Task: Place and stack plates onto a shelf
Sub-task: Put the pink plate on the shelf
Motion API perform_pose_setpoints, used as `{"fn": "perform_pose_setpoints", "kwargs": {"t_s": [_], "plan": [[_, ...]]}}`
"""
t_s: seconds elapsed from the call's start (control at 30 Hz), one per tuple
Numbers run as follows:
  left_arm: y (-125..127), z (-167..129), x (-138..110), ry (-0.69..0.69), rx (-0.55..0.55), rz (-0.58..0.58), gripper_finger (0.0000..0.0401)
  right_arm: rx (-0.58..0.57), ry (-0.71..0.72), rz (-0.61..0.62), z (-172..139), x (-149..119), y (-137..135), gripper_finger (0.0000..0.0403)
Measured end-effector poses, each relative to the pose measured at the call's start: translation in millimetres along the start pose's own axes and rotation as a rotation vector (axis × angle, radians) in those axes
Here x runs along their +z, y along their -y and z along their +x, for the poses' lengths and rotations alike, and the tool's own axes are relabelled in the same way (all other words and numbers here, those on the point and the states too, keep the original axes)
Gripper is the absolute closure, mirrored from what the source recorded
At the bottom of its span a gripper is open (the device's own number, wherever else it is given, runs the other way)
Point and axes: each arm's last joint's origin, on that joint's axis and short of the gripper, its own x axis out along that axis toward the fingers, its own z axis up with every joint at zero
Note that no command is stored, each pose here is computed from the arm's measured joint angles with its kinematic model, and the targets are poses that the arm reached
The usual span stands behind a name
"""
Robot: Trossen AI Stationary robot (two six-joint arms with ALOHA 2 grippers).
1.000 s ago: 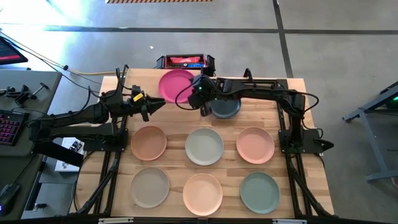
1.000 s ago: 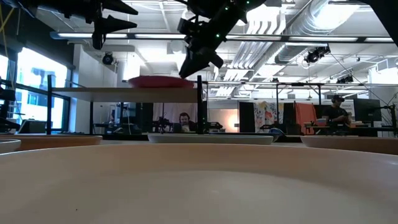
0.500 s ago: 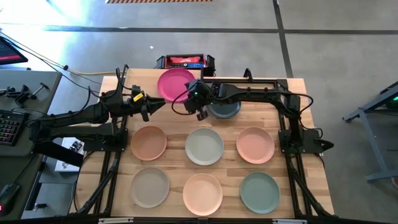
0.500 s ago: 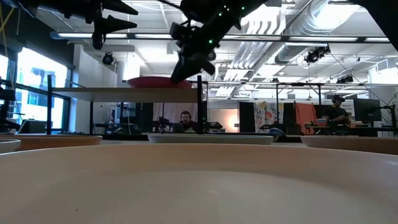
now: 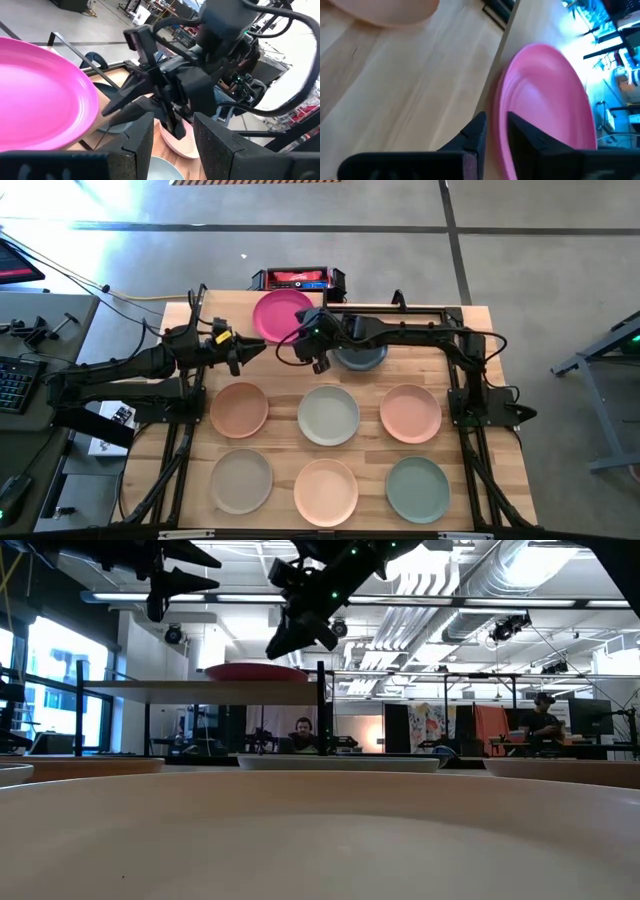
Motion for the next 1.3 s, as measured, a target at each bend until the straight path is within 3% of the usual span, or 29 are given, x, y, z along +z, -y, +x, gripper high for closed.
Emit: {"fn": "perform_pose_setpoints", "kwargs": {"t_s": [0.6, 0.87, 1.3], "plan": [[-1, 0, -2, -0.023, 0.016, 0.026, 0.0275, 0.007, -0.116, 0.066, 16, -30, 9, 0.0346], [-2, 0, -2, -0.021, 0.018, 0.027, 0.0275, 0.046, -0.137, 0.063, 15, -32, 6, 0.0398], [-2, 0, -2, -0.021, 0.019, 0.020, 0.0275, -0.011, -0.222, 0.040, 12, -28, 2, 0.0400]]}}
